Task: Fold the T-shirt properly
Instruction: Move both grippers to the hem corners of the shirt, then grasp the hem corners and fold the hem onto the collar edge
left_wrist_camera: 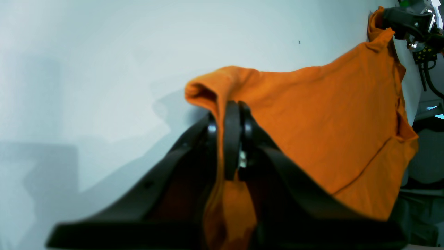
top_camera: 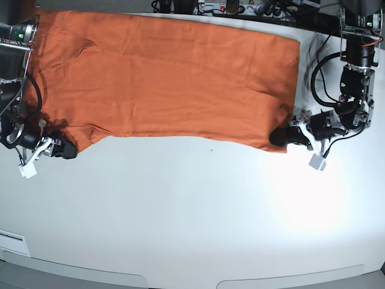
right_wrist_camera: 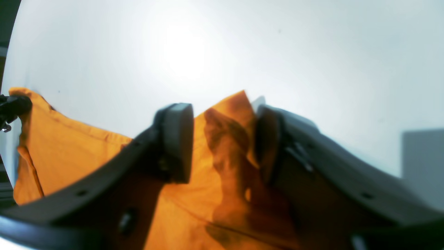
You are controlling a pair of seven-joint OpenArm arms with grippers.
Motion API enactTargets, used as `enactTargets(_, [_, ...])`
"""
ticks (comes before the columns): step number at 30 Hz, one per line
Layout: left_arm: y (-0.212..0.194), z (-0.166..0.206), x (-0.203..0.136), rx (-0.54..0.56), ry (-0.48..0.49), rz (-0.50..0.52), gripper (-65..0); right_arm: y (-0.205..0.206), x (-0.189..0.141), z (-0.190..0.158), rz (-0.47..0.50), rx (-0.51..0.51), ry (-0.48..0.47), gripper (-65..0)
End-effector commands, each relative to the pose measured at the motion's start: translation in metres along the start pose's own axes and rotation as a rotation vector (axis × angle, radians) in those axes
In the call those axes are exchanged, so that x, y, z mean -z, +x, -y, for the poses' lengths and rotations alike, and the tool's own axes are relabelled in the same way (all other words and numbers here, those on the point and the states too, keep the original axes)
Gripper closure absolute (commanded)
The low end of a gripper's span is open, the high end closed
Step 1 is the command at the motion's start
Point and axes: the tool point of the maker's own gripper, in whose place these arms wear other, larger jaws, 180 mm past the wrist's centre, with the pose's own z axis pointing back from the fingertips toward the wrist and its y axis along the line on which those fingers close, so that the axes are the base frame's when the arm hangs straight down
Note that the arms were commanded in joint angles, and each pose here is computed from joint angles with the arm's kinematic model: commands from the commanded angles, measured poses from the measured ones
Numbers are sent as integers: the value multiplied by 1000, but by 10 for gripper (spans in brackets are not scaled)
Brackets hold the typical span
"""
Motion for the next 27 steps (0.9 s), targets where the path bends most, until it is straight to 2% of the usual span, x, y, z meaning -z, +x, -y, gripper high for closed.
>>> enactTargets(1, [-4, -10, -6, 12, 49, -45, 0, -11, -3, 7, -72, -14, -39, -221])
enactTargets(4, [-1, -7, -6, 36, 36, -40, 0, 0, -5, 10, -27, -26, -55, -23])
enactTargets(5, [0, -7, -6, 42, 33, -38, 0, 5, -5, 12, 0, -32, -63, 0])
enactTargets(9, [22, -6, -7, 72, 41, 18, 0, 34, -8, 19, 111, -87, -117, 0])
enactTargets(14, [60, -12, -10, 170, 110, 94, 0, 65, -5, 12, 151, -150, -140, 0])
enactTargets(21, [120, -5, -15, 307, 168, 217, 0, 122, -4, -6, 262, -251, -161, 0])
enactTargets(27, [152, 12, -2, 380, 168, 290, 0, 151, 12, -30, 252, -425, -182, 0])
